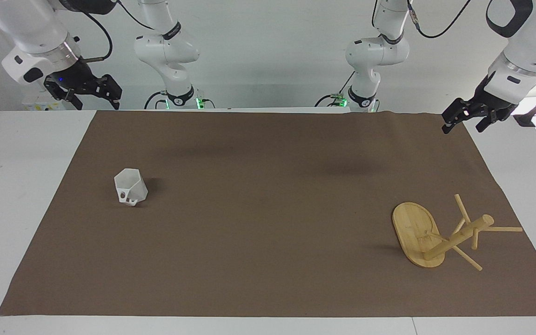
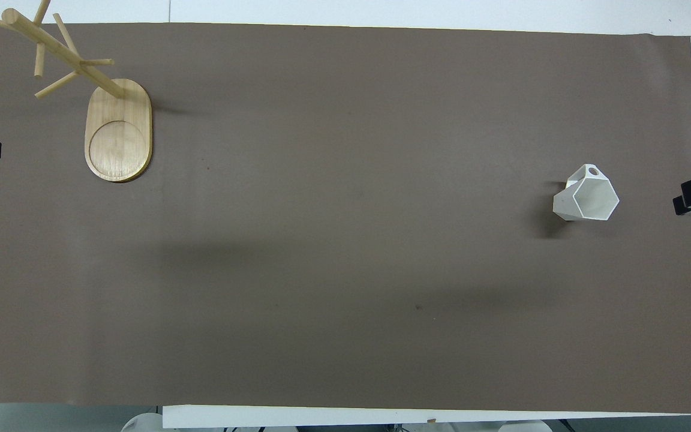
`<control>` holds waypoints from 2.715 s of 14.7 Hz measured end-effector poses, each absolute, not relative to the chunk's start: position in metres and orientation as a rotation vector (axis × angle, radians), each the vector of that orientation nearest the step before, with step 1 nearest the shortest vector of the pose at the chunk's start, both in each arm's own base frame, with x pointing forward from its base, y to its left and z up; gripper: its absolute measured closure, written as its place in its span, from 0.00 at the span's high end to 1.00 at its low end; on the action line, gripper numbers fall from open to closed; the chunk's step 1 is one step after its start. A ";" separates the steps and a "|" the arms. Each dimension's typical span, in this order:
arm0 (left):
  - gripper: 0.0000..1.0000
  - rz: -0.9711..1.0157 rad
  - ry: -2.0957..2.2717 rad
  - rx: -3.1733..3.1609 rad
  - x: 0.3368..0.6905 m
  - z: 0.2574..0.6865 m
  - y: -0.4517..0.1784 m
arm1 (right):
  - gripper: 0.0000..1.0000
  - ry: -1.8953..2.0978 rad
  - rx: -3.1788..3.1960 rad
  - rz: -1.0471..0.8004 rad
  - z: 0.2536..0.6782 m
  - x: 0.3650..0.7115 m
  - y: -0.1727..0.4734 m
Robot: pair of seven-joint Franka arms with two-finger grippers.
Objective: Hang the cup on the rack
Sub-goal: 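Move the right gripper toward the white hexagonal mug, then close the right gripper on the white mug's rim and lift it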
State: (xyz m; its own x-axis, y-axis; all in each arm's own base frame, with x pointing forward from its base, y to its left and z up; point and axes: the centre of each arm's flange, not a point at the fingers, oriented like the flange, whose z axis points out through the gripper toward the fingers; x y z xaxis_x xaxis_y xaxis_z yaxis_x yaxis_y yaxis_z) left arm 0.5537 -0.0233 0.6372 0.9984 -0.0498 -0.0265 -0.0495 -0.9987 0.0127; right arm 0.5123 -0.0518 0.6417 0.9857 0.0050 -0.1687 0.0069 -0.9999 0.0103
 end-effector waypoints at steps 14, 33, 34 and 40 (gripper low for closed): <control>1.00 -0.043 -0.078 3.128 0.554 0.637 -0.023 | 1.00 0.541 3.102 -0.199 0.641 0.519 -0.053; 1.00 -0.043 -0.078 3.128 0.554 0.637 -0.023 | 1.00 2.303 2.863 1.526 0.295 0.555 -0.308; 1.00 -0.043 -0.078 3.128 0.554 0.637 -0.023 | 1.00 2.313 2.838 1.586 0.281 0.556 -0.305; 1.00 -0.043 -0.079 3.128 0.554 0.637 -0.024 | 1.00 2.460 2.634 1.794 0.229 0.558 -0.271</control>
State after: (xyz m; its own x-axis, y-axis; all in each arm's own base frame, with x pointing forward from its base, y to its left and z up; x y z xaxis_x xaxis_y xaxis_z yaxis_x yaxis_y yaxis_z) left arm 0.5536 -0.0236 0.6371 0.9984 -0.0504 -0.0272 -0.0500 -0.9987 0.0128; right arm 0.5576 -0.2709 0.2295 0.0654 0.3087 0.9489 0.9978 -0.0240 -0.0610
